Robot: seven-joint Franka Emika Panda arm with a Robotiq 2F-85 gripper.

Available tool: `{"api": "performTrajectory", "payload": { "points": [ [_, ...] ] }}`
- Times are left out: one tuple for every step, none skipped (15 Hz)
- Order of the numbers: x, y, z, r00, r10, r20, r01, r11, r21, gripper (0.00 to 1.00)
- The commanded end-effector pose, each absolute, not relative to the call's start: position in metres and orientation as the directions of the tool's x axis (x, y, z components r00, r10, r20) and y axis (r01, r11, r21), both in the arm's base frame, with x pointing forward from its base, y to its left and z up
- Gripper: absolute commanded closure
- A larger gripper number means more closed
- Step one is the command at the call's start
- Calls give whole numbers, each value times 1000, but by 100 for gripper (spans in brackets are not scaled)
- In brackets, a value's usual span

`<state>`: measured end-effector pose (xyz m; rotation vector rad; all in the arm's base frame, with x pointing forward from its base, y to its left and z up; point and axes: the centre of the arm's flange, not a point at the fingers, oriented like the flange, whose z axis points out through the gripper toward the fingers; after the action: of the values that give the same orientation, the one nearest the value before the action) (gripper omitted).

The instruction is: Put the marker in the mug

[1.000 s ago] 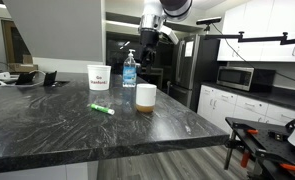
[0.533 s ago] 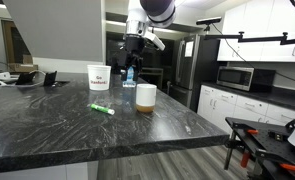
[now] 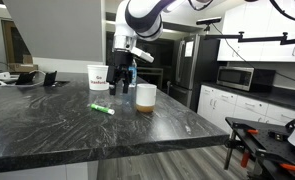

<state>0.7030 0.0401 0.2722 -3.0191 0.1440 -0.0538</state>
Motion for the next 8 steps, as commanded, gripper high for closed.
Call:
{"api": "performTrajectory", "payload": {
  "points": [
    [730,45,257,997,-74,34,-70,-991,-117,0],
    [735,46,252,997,-73,38,-68,-991,-116,0],
    [740,47,247,997,-73,34,-68,-990,-121,0],
    [745,47,243,997,-71,37,-66,-990,-123,0],
    [749,48,239,997,-71,38,-66,-990,-126,0],
    [752,49,235,997,-75,36,-70,-989,-127,0],
    [755,50,231,996,-77,37,-72,-990,-125,0],
    [757,52,227,997,-72,35,-67,-990,-123,4]
  ]
}}
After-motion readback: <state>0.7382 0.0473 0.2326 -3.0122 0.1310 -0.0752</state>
